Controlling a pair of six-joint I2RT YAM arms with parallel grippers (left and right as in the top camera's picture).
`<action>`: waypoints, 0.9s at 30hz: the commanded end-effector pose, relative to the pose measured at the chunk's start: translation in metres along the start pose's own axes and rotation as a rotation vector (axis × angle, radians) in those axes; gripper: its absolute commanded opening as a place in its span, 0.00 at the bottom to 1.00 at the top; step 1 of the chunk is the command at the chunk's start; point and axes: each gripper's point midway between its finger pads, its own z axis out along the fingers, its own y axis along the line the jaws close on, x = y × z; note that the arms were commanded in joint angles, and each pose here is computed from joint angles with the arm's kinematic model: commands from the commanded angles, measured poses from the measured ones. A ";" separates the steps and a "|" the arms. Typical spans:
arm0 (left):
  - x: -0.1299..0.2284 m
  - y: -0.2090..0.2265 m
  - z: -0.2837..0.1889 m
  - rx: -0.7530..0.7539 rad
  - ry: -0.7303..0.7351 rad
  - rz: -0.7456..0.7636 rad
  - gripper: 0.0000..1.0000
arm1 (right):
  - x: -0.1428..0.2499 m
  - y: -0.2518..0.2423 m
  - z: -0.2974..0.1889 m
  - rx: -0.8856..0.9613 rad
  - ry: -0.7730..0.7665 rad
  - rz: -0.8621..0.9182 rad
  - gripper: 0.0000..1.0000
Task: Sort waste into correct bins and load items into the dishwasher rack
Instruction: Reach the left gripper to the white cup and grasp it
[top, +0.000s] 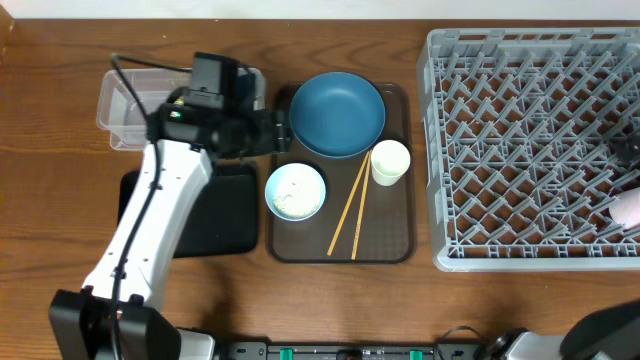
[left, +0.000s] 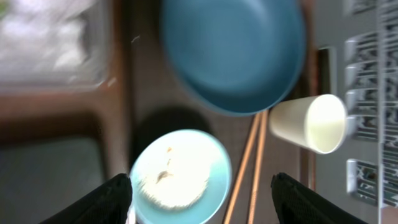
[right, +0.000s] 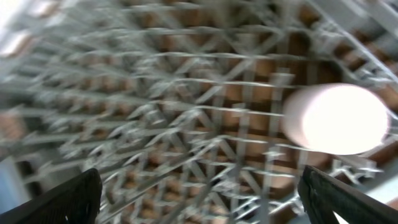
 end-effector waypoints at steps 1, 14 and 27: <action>0.000 -0.026 0.015 0.035 -0.006 0.088 0.75 | 0.009 0.052 -0.016 -0.127 0.002 -0.138 0.99; 0.027 -0.097 0.110 0.132 0.063 0.270 0.75 | 0.052 0.123 -0.007 -0.220 0.106 -0.352 0.99; 0.082 -0.103 0.171 0.110 0.225 0.317 0.54 | 0.051 0.118 -0.006 -0.189 0.104 -0.353 0.99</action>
